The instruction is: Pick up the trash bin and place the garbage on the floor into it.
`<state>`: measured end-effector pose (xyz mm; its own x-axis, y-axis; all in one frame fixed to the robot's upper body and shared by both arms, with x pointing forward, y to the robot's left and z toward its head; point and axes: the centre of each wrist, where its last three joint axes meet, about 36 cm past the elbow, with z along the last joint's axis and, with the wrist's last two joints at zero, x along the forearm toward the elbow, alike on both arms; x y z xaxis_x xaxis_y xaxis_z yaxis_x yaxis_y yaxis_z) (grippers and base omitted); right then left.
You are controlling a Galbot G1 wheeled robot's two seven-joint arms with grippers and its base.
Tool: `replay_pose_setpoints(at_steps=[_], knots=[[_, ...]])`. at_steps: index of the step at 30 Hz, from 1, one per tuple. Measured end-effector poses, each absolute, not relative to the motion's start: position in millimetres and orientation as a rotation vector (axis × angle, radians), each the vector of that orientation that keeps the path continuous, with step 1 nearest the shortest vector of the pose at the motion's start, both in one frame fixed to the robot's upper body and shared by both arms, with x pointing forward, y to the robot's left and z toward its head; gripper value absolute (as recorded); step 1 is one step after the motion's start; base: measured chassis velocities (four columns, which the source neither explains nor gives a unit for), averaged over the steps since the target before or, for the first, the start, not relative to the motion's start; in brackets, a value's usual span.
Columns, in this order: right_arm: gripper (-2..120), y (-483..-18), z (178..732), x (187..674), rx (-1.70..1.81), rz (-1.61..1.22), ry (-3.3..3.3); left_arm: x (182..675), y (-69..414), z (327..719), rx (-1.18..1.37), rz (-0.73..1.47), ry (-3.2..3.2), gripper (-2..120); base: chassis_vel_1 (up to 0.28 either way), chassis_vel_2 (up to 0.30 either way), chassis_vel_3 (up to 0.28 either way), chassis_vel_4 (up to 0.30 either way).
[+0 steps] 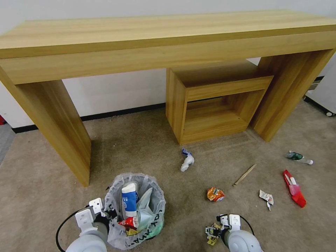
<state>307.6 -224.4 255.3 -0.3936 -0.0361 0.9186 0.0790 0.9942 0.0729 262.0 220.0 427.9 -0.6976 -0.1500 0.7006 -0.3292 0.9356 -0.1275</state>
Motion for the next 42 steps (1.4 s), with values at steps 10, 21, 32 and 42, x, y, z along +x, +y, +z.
replay_pose_setpoints(at_steps=[10, 21, 32, 42], knots=[[88, -214.4, 244.6, 307.5, -0.033, -0.121, -1.968, 262.9, 221.3, 425.9, 0.341, 0.308, -2.346, 1, 0.000, 0.000, 0.000, 0.000], [49, -213.5, 249.9, 311.4, -0.048, -0.094, -1.982, 266.9, 219.0, 424.5, 0.330, 0.308, -2.350, 1, 0.000, 0.000, 0.000, 0.000], [7, -217.7, 255.4, 317.3, -0.051, -0.087, -1.992, 269.5, 216.0, 421.6, 0.327, 0.316, -2.348, 1, 0.000, 0.000, 0.000, 0.000], [0, -228.9, 289.6, 334.1, -0.036, -0.131, -2.069, 269.2, 216.5, 421.4, 0.327, 0.317, -2.341, 1, 0.000, 0.000, 0.000, 0.000]])
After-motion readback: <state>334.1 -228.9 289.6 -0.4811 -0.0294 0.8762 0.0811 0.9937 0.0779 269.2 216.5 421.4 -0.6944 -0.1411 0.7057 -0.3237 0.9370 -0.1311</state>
